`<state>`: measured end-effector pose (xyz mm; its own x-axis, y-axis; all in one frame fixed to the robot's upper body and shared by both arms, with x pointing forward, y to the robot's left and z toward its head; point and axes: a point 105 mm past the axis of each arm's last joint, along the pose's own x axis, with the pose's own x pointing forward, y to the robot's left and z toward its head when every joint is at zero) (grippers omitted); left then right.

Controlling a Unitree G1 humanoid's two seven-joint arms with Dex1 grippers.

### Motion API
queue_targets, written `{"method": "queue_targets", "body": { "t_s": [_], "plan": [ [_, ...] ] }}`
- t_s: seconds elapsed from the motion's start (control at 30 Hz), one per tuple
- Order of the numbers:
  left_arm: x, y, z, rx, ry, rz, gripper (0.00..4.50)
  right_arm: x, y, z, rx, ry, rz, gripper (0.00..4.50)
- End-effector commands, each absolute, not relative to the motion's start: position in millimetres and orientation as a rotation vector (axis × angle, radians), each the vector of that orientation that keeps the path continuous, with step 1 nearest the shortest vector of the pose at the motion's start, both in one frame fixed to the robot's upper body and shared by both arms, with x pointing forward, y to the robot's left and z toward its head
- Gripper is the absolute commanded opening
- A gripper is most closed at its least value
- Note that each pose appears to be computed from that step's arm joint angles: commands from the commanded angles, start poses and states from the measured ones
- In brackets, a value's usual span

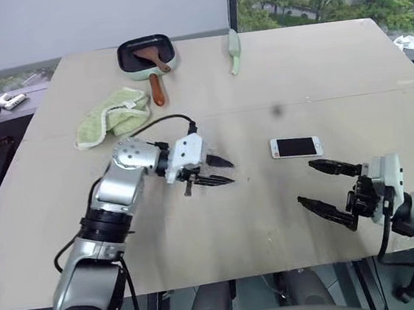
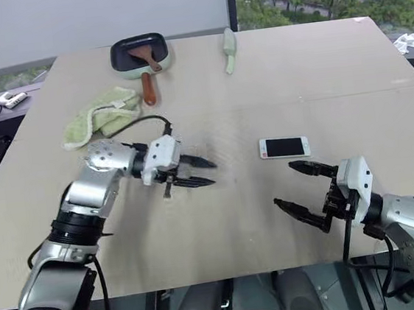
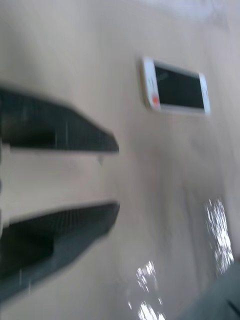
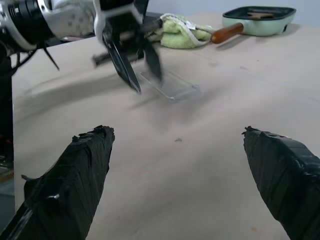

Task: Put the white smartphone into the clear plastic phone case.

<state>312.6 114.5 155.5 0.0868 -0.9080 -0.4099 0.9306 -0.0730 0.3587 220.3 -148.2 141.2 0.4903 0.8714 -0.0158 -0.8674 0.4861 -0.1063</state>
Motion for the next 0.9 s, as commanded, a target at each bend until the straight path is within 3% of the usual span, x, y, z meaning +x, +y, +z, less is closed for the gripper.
{"method": "queue_targets", "body": {
  "t_s": [0.03,0.1,0.27,0.5,0.67,0.77,0.83,0.9],
  "plan": [
    [325,155,163,0.685,0.051,-1.396,3.40,219,-146,149,-0.126,-0.092,1.057,4.50],
    [325,176,156,0.723,0.100,-1.372,4.36,220,-145,149,-0.126,-0.094,1.057,4.50],
    [329,216,138,0.772,0.204,-1.300,4.36,224,-140,150,-0.126,-0.111,1.063,4.50],
    [337,220,116,0.845,0.233,-1.282,4.36,226,-136,152,-0.131,-0.120,1.075,4.50],
    [351,212,118,0.794,0.201,-1.243,4.36,224,-136,151,-0.131,-0.119,1.074,4.50],
    [356,209,118,0.769,0.198,-1.237,3.51,223,-135,151,-0.129,-0.120,1.071,4.50],
    [359,207,118,0.737,0.203,-1.229,2.55,223,-134,151,-0.129,-0.122,1.070,4.50],
    [360,207,116,0.702,0.222,-1.223,2.55,223,-134,151,-0.126,-0.125,1.068,4.50]
  ]
}}
